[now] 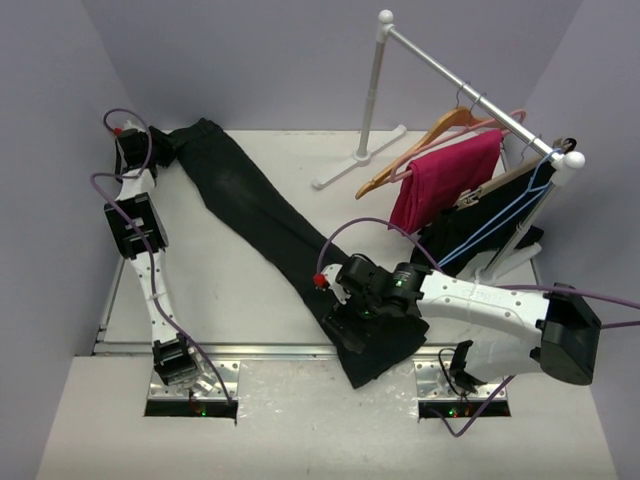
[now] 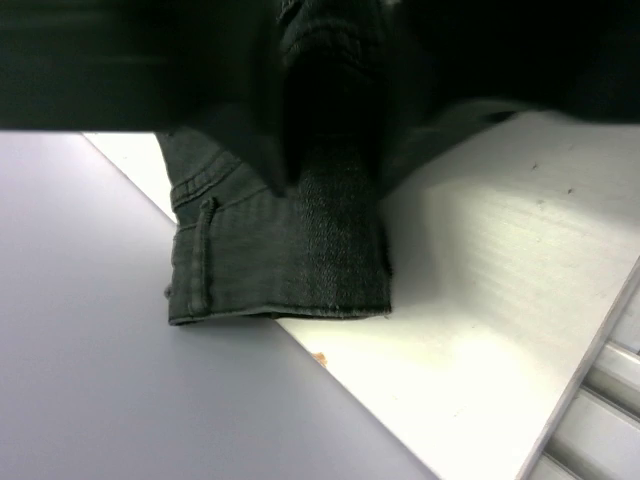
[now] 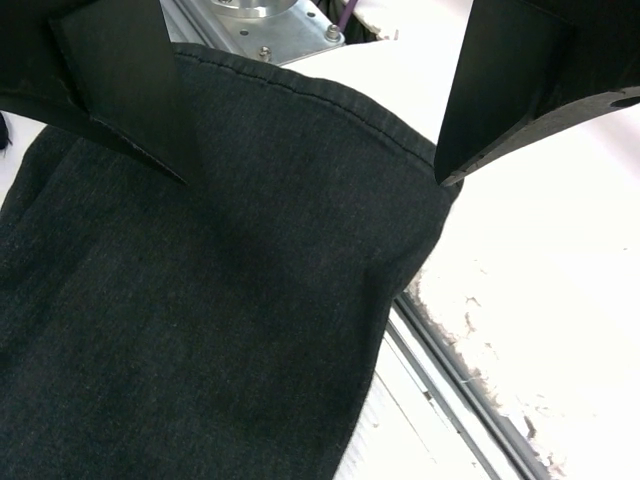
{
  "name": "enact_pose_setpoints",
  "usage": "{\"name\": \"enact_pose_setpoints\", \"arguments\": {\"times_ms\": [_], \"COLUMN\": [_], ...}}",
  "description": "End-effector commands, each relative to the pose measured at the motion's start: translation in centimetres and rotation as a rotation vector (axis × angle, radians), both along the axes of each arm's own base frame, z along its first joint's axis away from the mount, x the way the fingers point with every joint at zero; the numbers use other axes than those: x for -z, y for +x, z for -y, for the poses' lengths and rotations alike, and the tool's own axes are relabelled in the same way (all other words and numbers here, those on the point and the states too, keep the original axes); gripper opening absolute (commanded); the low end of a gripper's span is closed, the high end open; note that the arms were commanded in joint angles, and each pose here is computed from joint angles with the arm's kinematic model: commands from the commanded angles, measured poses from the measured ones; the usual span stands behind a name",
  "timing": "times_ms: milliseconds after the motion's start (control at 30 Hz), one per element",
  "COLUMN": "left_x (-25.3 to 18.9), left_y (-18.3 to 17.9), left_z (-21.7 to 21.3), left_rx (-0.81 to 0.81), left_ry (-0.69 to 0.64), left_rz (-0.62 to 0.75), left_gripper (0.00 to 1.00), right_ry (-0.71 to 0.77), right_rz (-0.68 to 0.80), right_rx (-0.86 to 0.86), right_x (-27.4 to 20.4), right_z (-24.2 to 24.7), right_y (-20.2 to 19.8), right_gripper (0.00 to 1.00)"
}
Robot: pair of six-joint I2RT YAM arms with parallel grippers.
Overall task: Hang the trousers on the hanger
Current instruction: Fold the trousers at the center of the board.
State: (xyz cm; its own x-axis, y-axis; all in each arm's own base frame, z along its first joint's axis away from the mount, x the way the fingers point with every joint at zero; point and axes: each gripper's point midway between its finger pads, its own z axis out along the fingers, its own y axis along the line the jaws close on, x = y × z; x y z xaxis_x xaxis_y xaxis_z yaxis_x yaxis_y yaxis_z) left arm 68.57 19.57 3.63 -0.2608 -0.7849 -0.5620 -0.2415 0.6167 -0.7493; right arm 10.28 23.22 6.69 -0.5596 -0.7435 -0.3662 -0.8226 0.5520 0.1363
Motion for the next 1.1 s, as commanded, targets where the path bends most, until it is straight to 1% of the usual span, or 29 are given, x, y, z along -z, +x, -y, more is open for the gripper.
{"name": "enact_pose_setpoints", "arguments": {"times_ms": [0, 67, 167, 233, 333, 400, 433, 467, 500, 567, 633, 700, 767, 800, 833, 867, 967, 1067], "left_x": [3.4, 2.1, -3.2, -5.8, -13.3, -20.9, -21.8, -21.3, -26.4, -28.6, -31.6, -34.3, -36.7, -39.1, -39.1, -41.6, -44.5, -46.3], "left_y": [-1.0, -0.8, -0.9, -1.2, -1.8, -3.3, -3.8, -4.1, -6.2, -8.3, -11.0, -13.0, -14.4, -15.7, -15.8, -17.4, -21.3, -24.7], "left_z": [-1.3, -1.3, -1.0, 0.1, 2.2, 2.8, 2.9, 3.1, 2.4, 1.7, 1.5, 2.1, 3.3, 4.6, 4.8, 6.0, 9.2, 12.2], "left_rx": [0.013, 0.043, 0.075, 0.102, 0.130, 0.088, 0.074, 0.064, -0.046, -0.150, -0.226, -0.230, -0.186, -0.145, -0.138, -0.114, -0.045, 0.023], "left_ry": [-0.094, -0.075, -0.019, 0.014, 0.138, 0.237, 0.268, 0.268, 0.350, 0.388, 0.429, 0.476, 0.526, 0.563, 0.566, 0.587, 0.604, 0.608], "left_rz": [0.013, 0.062, 0.138, 0.180, 0.259, 0.341, 0.346, 0.326, 0.361, 0.357, 0.391, 0.448, 0.501, 0.558, 0.560, 0.626, 0.741, 0.822], "left_gripper": [0.16, 0.00, 0.00, 0.00, 0.00, 0.00, 0.00, 0.00, 0.00, 0.00, 0.00, 0.00, 0.00, 0.00, 0.00, 0.00, 0.00, 0.00], "right_ry": [0.021, 0.038, 0.056, 0.057, 0.046, 0.040, 0.031, 0.017, -0.004, -0.018, -0.029, -0.026, -0.051, -0.070, -0.072, -0.086, -0.070, -0.053], "right_rz": [0.016, 0.004, -0.001, -0.002, -0.023, -0.034, -0.030, -0.037, -0.038, -0.039, -0.052, -0.060, -0.060, -0.068, -0.070, -0.073, -0.097, -0.123], "right_rx": [0.030, 0.052, 0.070, 0.096, 0.176, 0.221, 0.249, 0.253, 0.271, 0.287, 0.298, 0.308, 0.326, 0.325, 0.326, 0.328, 0.299, 0.273], "right_x": [-0.6, -0.5, -0.4, -0.1, 0.8, 1.3, 1.5, 1.9, 2.5, 2.9, 3.7, 4.1, 4.8, 5.6, 5.7, 6.2, 7.1, 7.1], "right_z": [-0.6, -0.7, -0.8, -0.8, -0.6, -0.6, -0.5, -0.5, -0.4, -0.6, -1.0, -1.8, -2.1, -2.7, -2.8, -3.6, -6.1, -8.0], "right_y": [1.4, 1.9, 2.4, 3.2, 4.6, 5.6, 6.2, 6.3, 6.8, 7.3, 7.7, 8.3, 9.1, 9.7, 9.8, 10.5, 11.9, 12.8], "right_gripper": [0.99, 0.99, 0.99, 0.99, 0.99, 0.99, 0.99, 0.99, 0.99, 0.99, 0.99, 0.99, 0.99, 0.99, 0.99, 0.99, 0.99, 0.99]}}
